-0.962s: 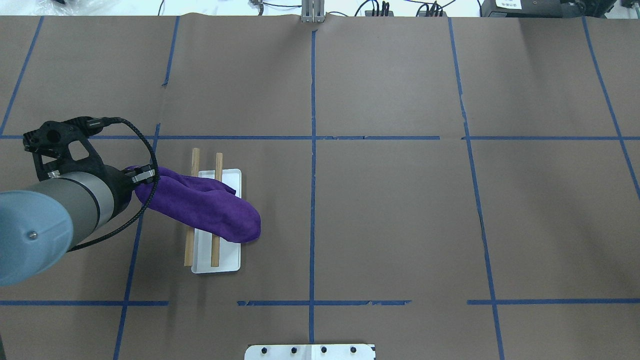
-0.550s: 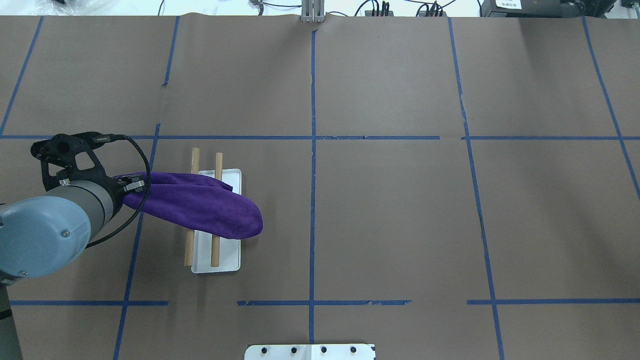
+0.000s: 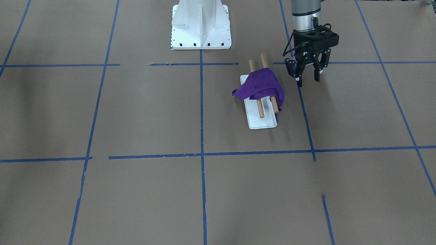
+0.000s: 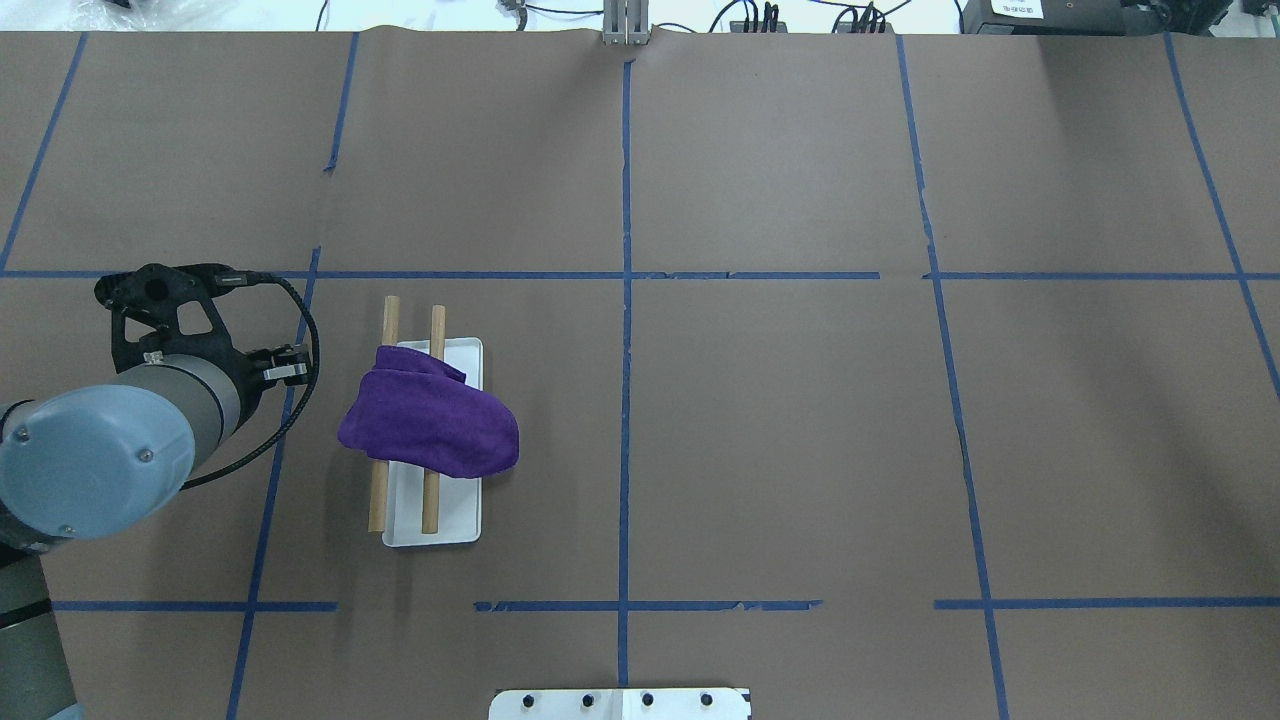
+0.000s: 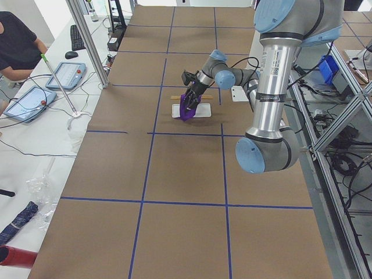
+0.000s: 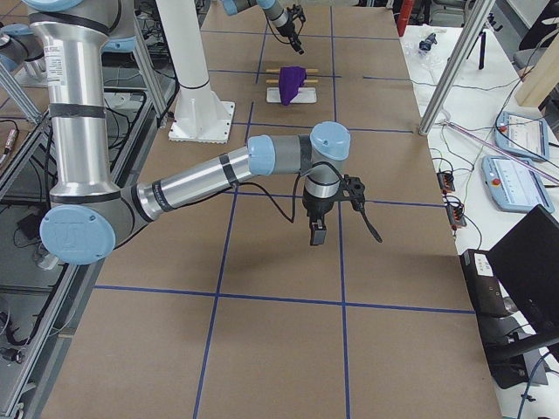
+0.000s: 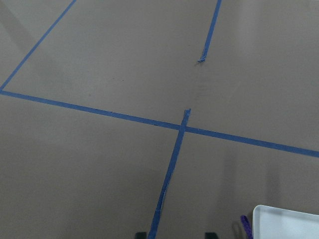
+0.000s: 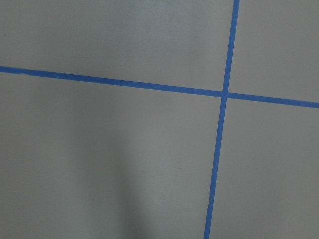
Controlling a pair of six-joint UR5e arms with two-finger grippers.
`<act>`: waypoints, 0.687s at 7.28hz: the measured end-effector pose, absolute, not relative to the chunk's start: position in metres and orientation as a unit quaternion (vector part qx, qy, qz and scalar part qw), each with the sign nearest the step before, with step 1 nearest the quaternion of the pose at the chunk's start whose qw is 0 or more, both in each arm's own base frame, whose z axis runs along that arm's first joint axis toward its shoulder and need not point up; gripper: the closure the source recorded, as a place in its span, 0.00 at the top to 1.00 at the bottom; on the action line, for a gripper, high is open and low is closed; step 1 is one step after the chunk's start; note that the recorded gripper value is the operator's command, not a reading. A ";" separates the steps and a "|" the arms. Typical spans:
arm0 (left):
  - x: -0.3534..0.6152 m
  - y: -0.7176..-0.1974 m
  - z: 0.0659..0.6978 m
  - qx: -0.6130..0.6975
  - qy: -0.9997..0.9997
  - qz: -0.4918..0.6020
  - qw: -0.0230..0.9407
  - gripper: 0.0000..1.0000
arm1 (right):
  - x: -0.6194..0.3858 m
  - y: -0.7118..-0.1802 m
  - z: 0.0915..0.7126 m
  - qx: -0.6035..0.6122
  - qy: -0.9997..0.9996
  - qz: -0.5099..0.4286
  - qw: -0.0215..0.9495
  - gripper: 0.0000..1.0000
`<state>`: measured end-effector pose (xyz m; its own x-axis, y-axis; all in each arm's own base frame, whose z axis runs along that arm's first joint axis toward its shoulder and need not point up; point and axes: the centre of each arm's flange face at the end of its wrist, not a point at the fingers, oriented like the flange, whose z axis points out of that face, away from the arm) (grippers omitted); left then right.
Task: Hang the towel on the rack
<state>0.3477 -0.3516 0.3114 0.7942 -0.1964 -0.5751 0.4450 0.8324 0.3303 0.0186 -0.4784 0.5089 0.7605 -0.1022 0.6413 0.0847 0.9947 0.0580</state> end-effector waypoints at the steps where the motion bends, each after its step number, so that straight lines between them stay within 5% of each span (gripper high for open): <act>1: 0.333 -0.367 0.311 0.237 0.260 -0.148 0.924 1.00 | 0.022 -0.475 0.519 0.022 -0.343 -0.050 0.938 1.00; 5: 0.250 -0.456 0.321 0.196 0.259 -0.010 0.946 1.00 | 0.036 -0.469 0.567 0.030 -0.387 -0.037 0.921 1.00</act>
<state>0.2504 -0.4562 0.3205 0.8657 0.0830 -0.4936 0.1205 0.9226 0.3664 0.0355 -0.4691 0.5666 0.6970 -0.0918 0.7112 0.0459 0.9954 0.0836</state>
